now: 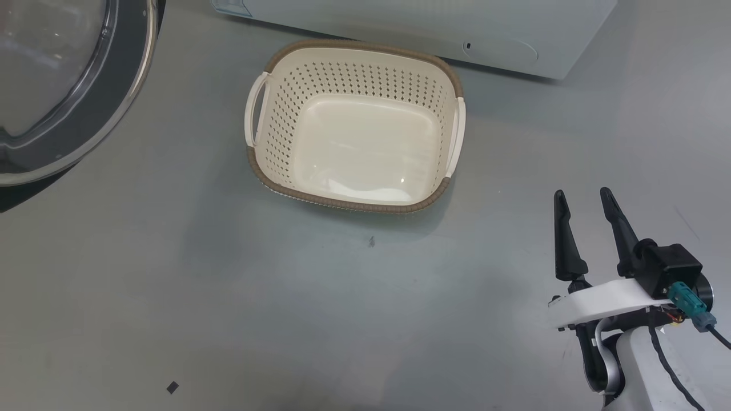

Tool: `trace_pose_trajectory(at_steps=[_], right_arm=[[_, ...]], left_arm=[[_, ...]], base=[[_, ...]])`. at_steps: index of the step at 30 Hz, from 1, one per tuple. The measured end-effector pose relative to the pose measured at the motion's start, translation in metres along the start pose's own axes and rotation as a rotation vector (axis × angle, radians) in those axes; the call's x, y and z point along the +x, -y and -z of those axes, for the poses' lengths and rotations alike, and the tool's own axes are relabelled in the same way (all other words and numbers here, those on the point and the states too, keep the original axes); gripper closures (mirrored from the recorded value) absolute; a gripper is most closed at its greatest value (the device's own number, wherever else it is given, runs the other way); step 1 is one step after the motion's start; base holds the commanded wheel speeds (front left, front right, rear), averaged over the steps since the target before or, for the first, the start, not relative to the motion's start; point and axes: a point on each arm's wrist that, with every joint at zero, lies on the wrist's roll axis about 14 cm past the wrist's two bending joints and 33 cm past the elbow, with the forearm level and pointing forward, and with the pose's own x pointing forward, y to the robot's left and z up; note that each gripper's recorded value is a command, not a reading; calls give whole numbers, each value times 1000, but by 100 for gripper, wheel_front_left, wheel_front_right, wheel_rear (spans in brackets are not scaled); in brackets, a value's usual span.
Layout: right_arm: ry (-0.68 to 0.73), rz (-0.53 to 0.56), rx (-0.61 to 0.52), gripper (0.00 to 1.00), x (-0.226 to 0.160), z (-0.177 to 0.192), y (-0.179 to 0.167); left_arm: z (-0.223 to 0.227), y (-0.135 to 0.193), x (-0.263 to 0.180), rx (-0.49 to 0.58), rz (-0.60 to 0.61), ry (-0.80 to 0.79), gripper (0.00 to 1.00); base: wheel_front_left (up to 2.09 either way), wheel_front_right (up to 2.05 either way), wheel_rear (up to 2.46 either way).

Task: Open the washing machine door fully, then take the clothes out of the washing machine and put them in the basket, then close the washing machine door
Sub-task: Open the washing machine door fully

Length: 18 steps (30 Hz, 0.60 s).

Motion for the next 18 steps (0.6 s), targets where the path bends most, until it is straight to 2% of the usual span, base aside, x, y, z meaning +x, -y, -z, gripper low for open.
trace_pose_trajectory(at_steps=[18], right_arm=[[79,-22,12,0,-18,-38,-21]], left_arm=[[5,49,-39,47,189,-5,100]], base=[[0,0,0]])
